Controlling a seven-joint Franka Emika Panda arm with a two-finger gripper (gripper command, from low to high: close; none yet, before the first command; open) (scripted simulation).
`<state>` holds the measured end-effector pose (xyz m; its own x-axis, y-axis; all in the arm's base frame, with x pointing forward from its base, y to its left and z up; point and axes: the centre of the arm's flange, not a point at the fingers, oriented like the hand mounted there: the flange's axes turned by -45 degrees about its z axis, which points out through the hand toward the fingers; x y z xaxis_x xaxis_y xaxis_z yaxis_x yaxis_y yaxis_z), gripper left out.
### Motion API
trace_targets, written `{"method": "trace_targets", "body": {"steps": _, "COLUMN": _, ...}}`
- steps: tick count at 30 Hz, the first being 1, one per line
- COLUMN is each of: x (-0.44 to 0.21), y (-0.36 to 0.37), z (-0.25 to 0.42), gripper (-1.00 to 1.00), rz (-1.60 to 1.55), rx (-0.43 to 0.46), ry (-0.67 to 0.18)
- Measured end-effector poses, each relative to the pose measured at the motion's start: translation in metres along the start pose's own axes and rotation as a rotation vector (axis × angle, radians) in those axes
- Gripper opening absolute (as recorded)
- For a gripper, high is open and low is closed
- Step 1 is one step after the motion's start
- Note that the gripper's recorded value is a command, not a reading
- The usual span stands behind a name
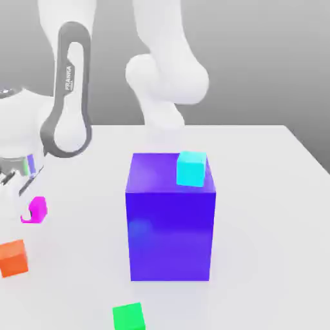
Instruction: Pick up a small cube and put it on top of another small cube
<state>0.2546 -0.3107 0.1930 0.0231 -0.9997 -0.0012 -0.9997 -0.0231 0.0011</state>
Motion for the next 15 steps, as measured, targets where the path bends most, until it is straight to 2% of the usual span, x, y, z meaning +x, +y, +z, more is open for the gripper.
{"method": "trace_targets", "body": {"steps": 4, "x": -0.053, "y": -0.102, "z": -0.015, "gripper": -1.0, "rz": -0.217, "rx": -0.006, "ry": -0.002}}
{"method": "trace_targets", "body": {"steps": 8, "x": -0.142, "y": -0.195, "z": -0.032, "gripper": -1.0, "rz": -0.44, "rx": -0.005, "ry": -0.001}}
{"method": "trace_targets", "body": {"steps": 11, "x": -0.213, "y": -0.24, "z": -0.04, "gripper": -1.0, "rz": -0.576, "rx": 0.001, "ry": 0.001}}
{"method": "trace_targets", "body": {"steps": 14, "x": -0.238, "y": -0.254, "z": -0.009, "gripper": -1.0, "rz": -0.621, "rx": 0.003, "ry": 0.002}}
{"method": "trace_targets", "body": {"steps": 15, "x": -0.24, "y": -0.255, "z": 0.005, "gripper": 1.0, "rz": -0.625, "rx": 0.003, "ry": 0.002}}
